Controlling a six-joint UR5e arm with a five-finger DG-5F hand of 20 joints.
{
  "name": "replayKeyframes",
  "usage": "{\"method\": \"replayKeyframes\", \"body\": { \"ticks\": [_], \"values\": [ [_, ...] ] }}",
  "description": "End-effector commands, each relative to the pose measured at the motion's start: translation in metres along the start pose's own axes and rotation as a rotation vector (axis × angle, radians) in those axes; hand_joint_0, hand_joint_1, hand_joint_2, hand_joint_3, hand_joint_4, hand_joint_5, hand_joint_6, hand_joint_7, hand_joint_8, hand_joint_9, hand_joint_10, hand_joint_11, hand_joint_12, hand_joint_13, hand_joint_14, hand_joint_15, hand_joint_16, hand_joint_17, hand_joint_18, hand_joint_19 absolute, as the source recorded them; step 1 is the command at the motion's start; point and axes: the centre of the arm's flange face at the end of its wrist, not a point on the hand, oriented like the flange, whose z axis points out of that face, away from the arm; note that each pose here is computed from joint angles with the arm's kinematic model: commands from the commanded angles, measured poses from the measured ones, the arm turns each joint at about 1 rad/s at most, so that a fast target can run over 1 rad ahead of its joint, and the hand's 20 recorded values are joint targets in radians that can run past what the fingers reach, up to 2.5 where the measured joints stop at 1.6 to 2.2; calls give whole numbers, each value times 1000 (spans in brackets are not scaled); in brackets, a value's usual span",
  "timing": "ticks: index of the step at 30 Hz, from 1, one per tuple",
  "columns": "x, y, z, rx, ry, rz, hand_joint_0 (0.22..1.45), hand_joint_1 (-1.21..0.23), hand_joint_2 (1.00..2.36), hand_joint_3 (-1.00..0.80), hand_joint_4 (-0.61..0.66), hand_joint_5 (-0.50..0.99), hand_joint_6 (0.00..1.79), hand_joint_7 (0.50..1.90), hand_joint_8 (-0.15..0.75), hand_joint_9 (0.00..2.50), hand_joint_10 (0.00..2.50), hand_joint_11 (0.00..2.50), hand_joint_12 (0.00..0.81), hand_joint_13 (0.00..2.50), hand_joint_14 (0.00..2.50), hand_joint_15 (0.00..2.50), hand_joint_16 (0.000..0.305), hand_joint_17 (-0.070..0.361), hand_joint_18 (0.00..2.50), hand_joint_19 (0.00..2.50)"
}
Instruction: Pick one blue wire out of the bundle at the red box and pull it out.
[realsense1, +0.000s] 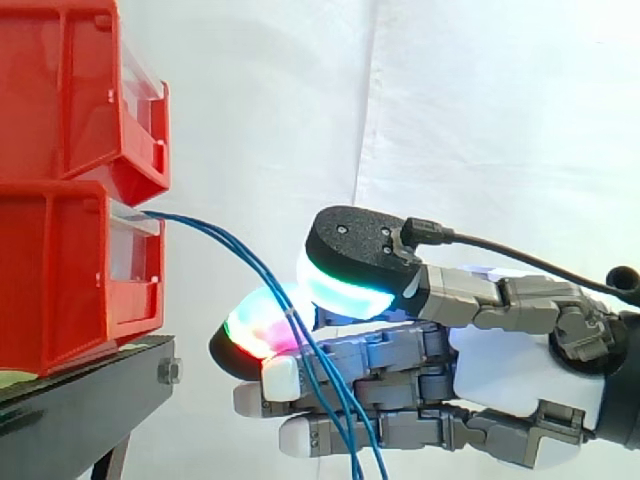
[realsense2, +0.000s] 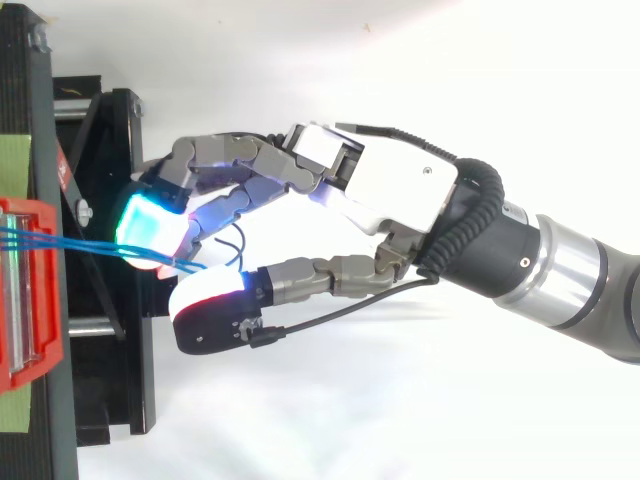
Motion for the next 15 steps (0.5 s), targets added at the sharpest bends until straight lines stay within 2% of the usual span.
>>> {"method": "replayKeyframes", "body": {
  "ticks": [1, 10, 15],
  "values": [
    [0, 0, 0, 0, 1, 0, 597, -741, 1014, -280, 180, -130, 730, 1048, 257, 834, 16, 525, 354, 415, 10, 256, 46, 104, 384, 462],
    [2, 0, -1, 0, 2, -17, 601, -741, 1015, -226, 164, -156, 812, 989, 258, 837, 16, 548, 354, 431, 10, 268, 47, 105, 400, 464],
    [3, 1, -1, -1, 4, -16, 601, -738, 1013, -264, 188, -160, 821, 940, 259, 841, 17, 566, 355, 440, 10, 277, 47, 105, 402, 481]
  ]
}}
